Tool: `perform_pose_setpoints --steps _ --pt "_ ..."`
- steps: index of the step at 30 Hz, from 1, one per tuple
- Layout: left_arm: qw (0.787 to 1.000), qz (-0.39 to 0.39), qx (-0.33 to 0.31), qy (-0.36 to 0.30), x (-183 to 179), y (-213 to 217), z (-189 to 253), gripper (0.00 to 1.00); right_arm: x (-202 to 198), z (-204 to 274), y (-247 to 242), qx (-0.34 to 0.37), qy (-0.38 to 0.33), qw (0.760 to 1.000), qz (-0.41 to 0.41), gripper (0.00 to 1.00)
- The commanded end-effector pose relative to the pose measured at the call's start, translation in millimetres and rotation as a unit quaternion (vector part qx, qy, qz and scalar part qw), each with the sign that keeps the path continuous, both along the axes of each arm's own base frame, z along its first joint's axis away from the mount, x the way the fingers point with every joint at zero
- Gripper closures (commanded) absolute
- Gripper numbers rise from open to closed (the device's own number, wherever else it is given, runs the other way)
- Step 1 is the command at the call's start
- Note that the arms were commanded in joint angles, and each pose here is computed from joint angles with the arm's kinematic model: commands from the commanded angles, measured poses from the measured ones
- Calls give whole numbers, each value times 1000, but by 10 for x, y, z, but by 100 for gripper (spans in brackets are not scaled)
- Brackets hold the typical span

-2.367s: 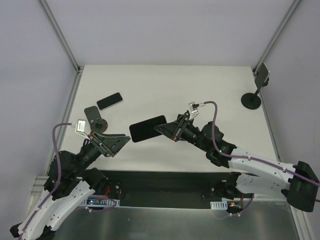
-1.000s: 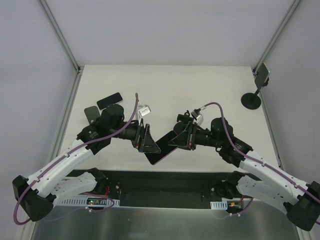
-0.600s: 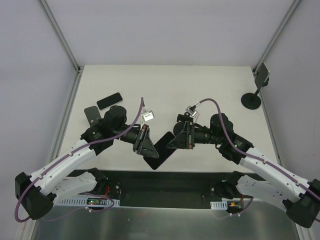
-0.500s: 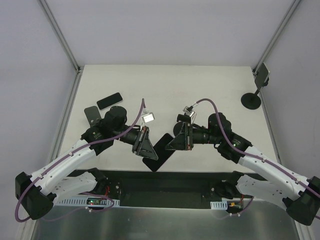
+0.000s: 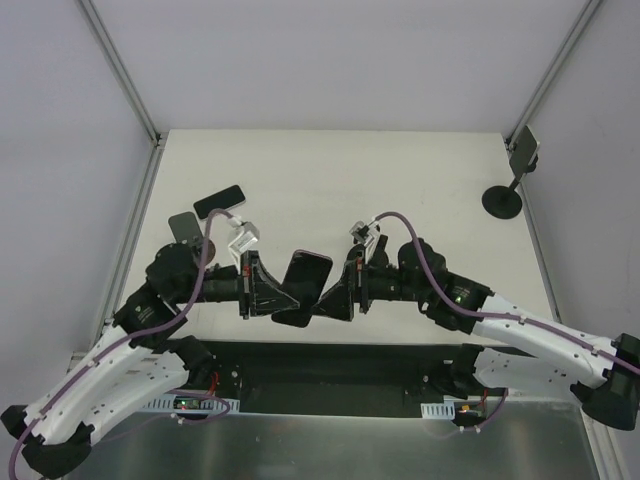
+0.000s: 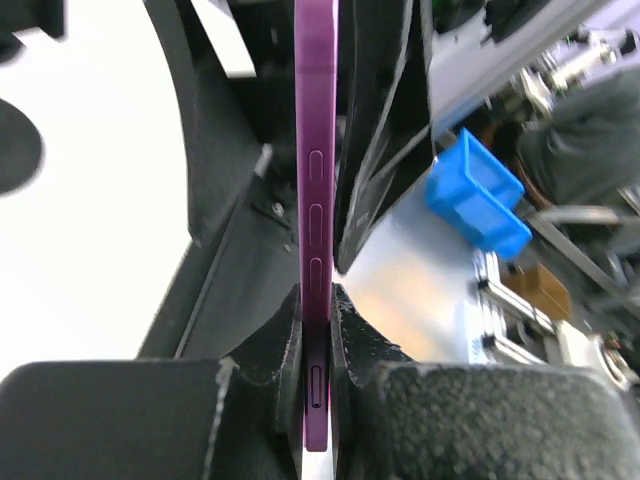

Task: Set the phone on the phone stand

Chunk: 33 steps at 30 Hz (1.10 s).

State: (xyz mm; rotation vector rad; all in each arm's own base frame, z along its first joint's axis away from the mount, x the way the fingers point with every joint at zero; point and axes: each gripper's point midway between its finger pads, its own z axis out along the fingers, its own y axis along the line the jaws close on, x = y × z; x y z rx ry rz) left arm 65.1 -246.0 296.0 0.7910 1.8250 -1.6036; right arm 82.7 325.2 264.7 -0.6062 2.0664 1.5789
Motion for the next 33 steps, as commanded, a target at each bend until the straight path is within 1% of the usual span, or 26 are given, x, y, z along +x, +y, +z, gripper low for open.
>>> perform_pose_setpoints --steps 1,2,3,5,6,8,9,10,12,13,14,16,21,25,28,29,30,31,32,33 --pt "987 121 -87 -67 219 168 389 100 13 280 193 84 -65 994 -29 16" --pt "984 128 -103 -72 215 189 456 100 -91 318 252 96 -70 993 -14 16" --pt "981 136 -119 -69 227 202 508 100 -112 435 302 122 -83 989 -12 17" --pt "978 140 -135 -68 209 228 532 100 -236 466 414 131 -98 987 7 20" --pt "978 143 -142 -56 213 228 536 100 -255 524 453 140 -106 984 8 26" --pt "977 140 -156 -47 213 210 556 100 -289 562 529 142 -116 983 11 32" --pt "978 132 -160 -37 193 195 568 100 -303 597 553 146 -123 982 5 39" --pt "979 116 -163 -37 154 169 589 100 -302 601 564 148 -124 981 2 43" --pt "979 110 -167 -33 134 162 605 100 -299 652 564 161 -130 978 -4 51" --pt "978 110 -173 -36 136 164 614 100 -295 690 536 167 -134 977 -8 52" --pt "977 113 -178 -36 139 173 618 100 -286 630 519 165 -135 977 -13 52" --pt "976 116 -184 -31 136 187 606 100 -240 687 459 176 -140 974 -32 51" --pt "976 93 -193 -22 83 151 605 100 -247 717 419 183 -143 972 -32 51" --pt "974 79 -211 -7 67 120 643 100 -324 753 431 193 -143 971 -12 57" --pt "974 62 -219 -1 35 96 677 100 -383 775 449 201 -145 969 6 72" --pt "974 61 -218 2 35 91 675 100 -391 770 453 202 -147 968 10 96" --pt "974 63 -216 6 40 92 678 100 -404 765 457 201 -146 969 13 99" --pt "975 65 -213 10 41 95 681 100 -412 740 453 200 -144 969 15 100" --pt "976 69 -206 11 53 95 671 96 -427 734 451 201 -146 968 19 99" --pt "977 75 -200 9 52 113 728 83 -454 748 434 207 -149 967 26 99"
